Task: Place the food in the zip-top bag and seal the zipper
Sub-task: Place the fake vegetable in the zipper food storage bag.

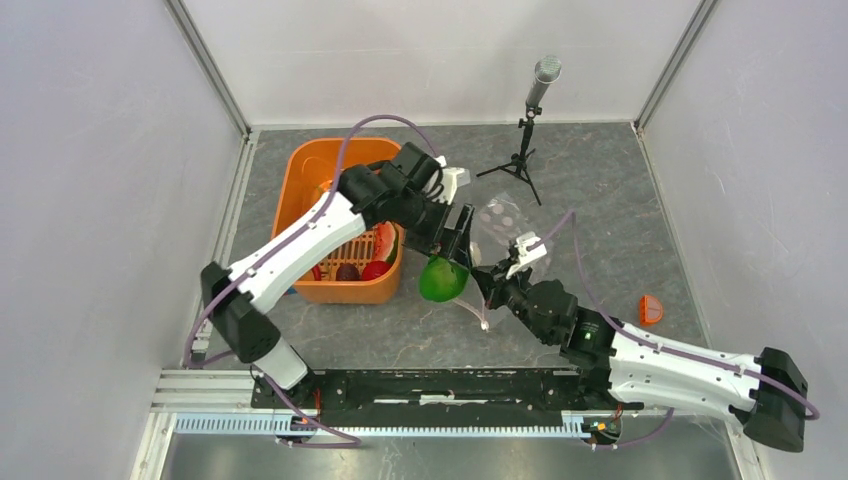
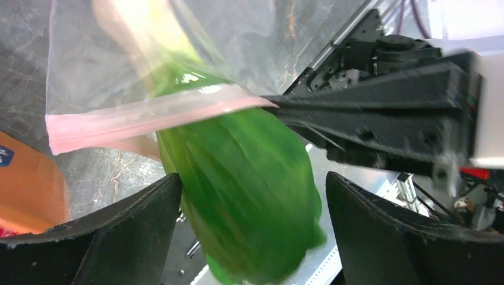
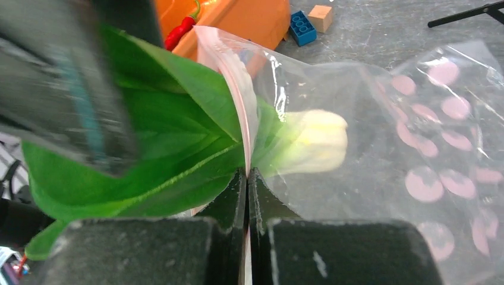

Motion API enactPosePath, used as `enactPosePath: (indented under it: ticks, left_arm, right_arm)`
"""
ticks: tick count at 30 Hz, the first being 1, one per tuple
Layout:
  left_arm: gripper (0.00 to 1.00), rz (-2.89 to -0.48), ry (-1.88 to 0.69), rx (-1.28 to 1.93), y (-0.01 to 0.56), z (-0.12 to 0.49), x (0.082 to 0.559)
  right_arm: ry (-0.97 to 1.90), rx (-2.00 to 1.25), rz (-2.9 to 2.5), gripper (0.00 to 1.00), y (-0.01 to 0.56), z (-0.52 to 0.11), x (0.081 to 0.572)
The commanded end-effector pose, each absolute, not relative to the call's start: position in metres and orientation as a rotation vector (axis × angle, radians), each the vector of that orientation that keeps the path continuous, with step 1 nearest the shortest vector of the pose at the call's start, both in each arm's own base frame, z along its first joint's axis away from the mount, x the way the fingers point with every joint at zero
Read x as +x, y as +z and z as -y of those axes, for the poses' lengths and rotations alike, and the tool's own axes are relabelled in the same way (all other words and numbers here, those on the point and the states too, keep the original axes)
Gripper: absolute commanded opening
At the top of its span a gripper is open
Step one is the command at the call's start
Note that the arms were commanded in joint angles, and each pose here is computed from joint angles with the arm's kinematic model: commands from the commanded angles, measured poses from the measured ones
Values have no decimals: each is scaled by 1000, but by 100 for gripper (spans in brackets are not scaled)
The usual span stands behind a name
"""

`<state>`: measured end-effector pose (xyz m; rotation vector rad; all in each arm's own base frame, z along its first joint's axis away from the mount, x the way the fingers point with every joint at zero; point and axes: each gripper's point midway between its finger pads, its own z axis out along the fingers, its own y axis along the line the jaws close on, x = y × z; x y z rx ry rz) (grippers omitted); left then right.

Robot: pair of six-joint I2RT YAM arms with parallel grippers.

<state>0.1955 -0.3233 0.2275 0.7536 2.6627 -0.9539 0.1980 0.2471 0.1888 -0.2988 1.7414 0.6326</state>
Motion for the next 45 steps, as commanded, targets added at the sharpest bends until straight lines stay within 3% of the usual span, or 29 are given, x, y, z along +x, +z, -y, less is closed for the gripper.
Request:
enactPosePath:
  ticks: [1,9,16,22,28,33,39,45]
  left_arm:
    - [98,-2370,-1043,834,296,319,189]
    - [99,-2173,-901,660,326,281,196]
    - [100,-1976,-879,555,373,246,186]
    - [100,-1925,-987,460,352,250,182]
    - [97,-1842,-1113,263,317,260,193]
    - [92,-1919,-1394,281,294,307,184]
    - [92,-1923,-1365,277,282,309,185]
    - [88,-1993,-1176,152,247,286,202]
  right_arm:
    - [828,-237,-1710,0,211,-256,194]
    - [862,-175,-1688,0,242,-256,210]
    - [896,-162,-1553,0,333,-252,214]
    - [843,75,-1458,0,389,-205,221]
    - [863,138,-1550,0,347,-209,223]
    - [997,101,-1565,0,328,-235,216]
    - [911,105,-1599,0,321,-230,224]
    - [912,91,-1608,0,314,-233,224]
